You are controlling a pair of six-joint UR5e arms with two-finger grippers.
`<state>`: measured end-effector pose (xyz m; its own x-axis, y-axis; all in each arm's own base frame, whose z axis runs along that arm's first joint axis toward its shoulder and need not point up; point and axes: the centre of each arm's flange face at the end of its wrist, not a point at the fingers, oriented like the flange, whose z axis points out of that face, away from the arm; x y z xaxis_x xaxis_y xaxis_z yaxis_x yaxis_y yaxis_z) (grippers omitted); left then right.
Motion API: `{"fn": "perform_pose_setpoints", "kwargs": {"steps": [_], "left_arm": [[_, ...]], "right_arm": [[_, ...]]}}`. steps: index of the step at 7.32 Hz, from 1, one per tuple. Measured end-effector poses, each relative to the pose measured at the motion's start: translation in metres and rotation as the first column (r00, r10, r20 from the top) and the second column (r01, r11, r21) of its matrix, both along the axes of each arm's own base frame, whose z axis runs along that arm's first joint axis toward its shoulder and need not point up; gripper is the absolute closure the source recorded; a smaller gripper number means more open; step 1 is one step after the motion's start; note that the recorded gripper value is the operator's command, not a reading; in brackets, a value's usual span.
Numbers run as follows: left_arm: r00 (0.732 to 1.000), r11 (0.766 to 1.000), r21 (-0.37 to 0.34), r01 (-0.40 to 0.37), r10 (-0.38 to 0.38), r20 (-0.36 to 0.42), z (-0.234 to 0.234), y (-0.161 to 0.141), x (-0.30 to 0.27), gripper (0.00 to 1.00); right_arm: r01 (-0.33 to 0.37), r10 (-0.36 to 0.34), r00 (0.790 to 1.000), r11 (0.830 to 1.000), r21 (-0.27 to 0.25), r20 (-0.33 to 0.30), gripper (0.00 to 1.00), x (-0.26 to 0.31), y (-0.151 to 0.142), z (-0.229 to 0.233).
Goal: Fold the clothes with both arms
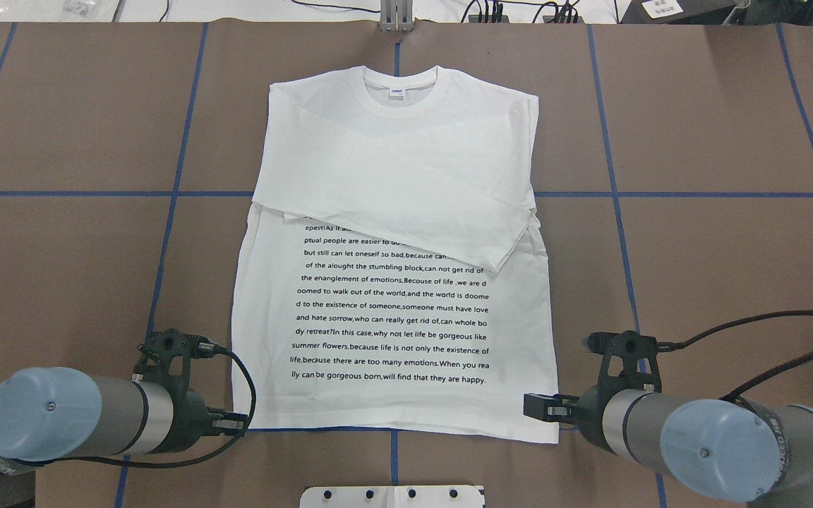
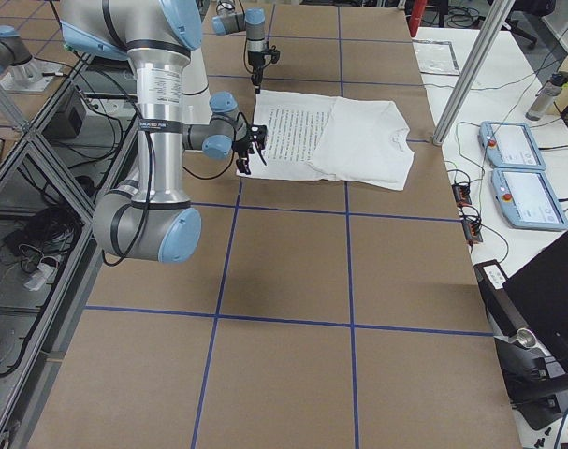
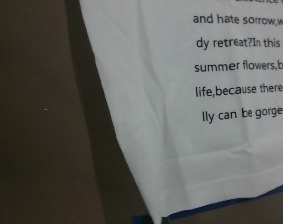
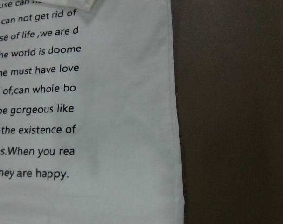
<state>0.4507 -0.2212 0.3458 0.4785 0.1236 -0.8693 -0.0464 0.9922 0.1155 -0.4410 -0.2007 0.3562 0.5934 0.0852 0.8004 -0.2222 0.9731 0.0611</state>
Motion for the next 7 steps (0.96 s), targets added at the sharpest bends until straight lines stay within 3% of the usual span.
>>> {"fn": "perform_pose_setpoints", "kwargs": {"steps": [3, 7], "left_arm": [[0.999, 1.0, -0.009, -0.015, 0.015, -0.029, -0.012, -0.001, -0.005, 1.0], [0.999, 1.0, -0.008, -0.015, 0.015, -0.034, -0.015, -0.001, -0.005, 1.0]], "right_arm": [[-0.109, 0.112, 0.994, 0.989, -0.101, 0.02, 0.22, -0.015, 0.026, 0.004], [-0.222, 0.219, 0.975, 0.948, -0.23, -0.037, 0.3, -0.026, 0.033, 0.011]]}}
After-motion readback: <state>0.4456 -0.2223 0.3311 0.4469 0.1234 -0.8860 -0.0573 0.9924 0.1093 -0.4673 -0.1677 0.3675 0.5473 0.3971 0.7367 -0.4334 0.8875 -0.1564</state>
